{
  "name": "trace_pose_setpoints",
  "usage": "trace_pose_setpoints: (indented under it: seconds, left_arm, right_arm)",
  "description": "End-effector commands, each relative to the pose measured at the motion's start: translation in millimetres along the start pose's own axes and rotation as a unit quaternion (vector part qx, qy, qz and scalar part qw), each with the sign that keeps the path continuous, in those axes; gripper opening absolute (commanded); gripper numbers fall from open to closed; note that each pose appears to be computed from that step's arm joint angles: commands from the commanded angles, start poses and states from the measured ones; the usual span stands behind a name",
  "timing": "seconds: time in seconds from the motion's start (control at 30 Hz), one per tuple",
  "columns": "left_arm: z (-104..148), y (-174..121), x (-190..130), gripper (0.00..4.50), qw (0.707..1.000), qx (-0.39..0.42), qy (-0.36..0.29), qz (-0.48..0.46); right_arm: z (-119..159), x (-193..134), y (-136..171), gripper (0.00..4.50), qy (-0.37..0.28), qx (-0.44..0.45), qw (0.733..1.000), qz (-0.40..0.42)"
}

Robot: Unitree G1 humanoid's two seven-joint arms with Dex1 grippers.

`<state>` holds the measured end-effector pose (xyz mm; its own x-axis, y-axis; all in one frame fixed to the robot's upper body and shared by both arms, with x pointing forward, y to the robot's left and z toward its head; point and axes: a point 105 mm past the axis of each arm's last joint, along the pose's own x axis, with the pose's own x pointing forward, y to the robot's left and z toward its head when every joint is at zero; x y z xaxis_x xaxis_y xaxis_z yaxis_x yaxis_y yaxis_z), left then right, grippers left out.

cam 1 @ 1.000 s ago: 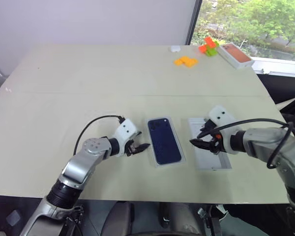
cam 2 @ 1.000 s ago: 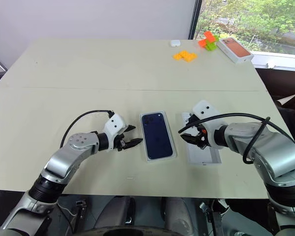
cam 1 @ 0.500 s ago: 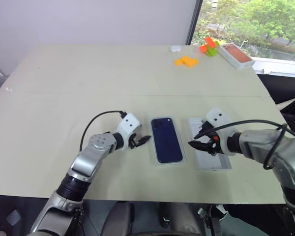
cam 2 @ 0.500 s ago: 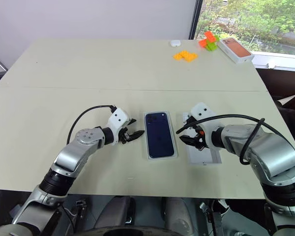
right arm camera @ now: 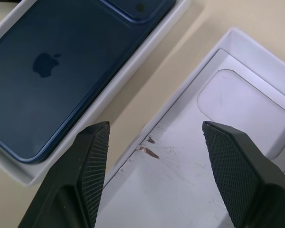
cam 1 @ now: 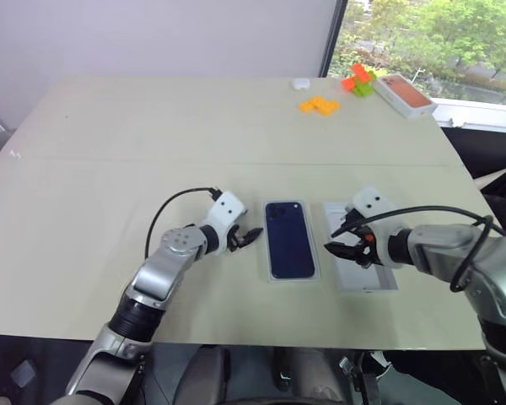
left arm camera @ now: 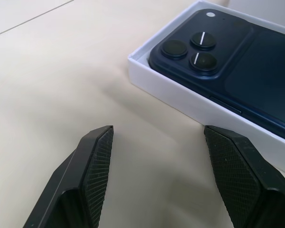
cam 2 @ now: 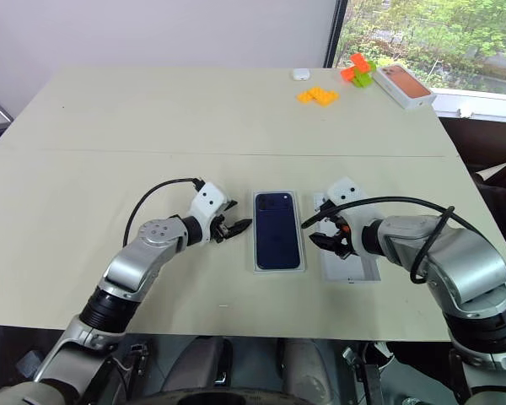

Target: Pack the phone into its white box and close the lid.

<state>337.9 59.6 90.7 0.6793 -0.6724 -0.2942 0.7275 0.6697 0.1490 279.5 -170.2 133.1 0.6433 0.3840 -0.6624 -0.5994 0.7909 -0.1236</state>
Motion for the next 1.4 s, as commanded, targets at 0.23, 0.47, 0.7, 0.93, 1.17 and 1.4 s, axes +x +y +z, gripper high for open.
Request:
trace_pose_setpoints:
  seconds: [0.23,0.47,0.7,0.93,1.17,1.4]
  left_arm:
    - [25.5,6.1,-27.4,3.25,0.998,-0.015,-0.066,-0.012]
    - [19.8,-4.4,-54.9,3.25,0.997,0.019,-0.050,-0.064]
    - [21.6,-22.2,-63.6,3.25,0.993,0.033,-0.052,-0.106]
    - [22.6,-20.7,-63.3,3.25,0.993,0.023,-0.056,-0.103]
    - [23.7,-9.2,-68.3,3.25,0.995,0.009,-0.058,-0.083]
    - [14.8,32.9,-85.1,3.25,0.999,-0.009,-0.053,-0.003]
  right_arm:
    - [2.0,2.7,-14.7,3.24,0.009,0.050,0.997,-0.059]
    - [-1.7,10.2,-17.6,3.24,0.017,0.073,0.994,-0.082]
    - [-10.6,14.0,-14.9,3.00,0.031,0.083,0.993,-0.081]
    - [-15.6,15.9,-10.2,0.05,0.035,0.092,0.992,-0.075]
    - [0.4,8.4,-27.7,0.05,-0.004,0.129,0.986,-0.102]
    - [74.9,-22.5,-22.0,0.05,-0.156,0.159,0.975,0.017]
